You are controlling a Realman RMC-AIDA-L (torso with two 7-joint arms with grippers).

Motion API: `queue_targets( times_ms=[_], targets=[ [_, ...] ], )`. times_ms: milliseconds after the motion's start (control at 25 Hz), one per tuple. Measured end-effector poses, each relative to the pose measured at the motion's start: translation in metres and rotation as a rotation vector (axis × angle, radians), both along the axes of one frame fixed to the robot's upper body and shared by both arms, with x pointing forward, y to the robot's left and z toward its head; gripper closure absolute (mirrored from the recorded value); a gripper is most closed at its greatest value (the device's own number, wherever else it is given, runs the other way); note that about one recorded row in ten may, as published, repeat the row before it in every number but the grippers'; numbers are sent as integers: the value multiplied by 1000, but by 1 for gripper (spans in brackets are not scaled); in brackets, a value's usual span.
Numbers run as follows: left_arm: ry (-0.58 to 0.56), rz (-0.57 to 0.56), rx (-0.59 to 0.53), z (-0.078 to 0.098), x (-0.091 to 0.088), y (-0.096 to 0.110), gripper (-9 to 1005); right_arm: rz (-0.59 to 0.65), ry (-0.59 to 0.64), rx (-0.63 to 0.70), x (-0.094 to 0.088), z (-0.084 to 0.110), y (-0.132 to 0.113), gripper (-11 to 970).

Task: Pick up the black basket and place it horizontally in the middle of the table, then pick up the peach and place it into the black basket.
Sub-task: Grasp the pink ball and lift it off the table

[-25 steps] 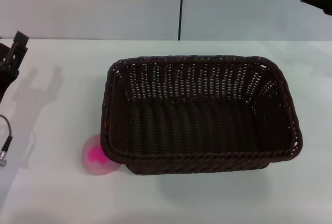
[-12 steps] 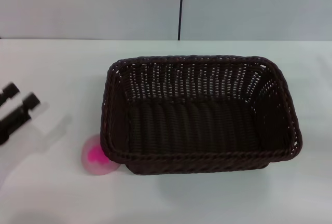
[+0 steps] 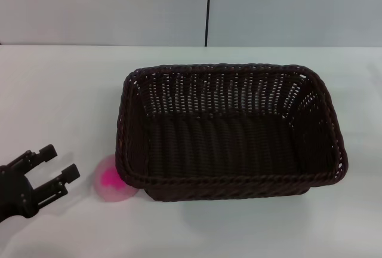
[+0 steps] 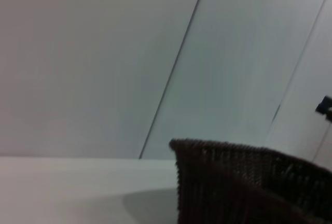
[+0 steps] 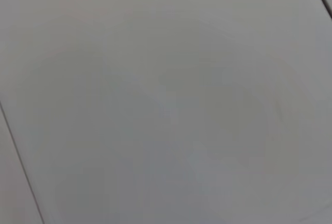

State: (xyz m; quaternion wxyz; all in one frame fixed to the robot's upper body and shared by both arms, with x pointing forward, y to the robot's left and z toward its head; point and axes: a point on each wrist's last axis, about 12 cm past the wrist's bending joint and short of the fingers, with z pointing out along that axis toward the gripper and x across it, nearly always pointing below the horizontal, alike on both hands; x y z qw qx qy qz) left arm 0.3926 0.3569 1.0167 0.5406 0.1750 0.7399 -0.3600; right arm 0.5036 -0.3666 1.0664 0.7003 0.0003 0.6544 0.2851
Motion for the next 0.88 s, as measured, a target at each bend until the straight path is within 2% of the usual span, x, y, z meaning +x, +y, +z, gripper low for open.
queue_targets(
  times_ms=[320, 880],
  targets=[
    [38, -39, 44, -11, 4, -14, 214, 1, 7, 4, 2, -2, 4, 458],
    [55, -115, 66, -14, 21, -32, 214, -29, 14, 2, 0, -10, 8, 458]
  ],
)
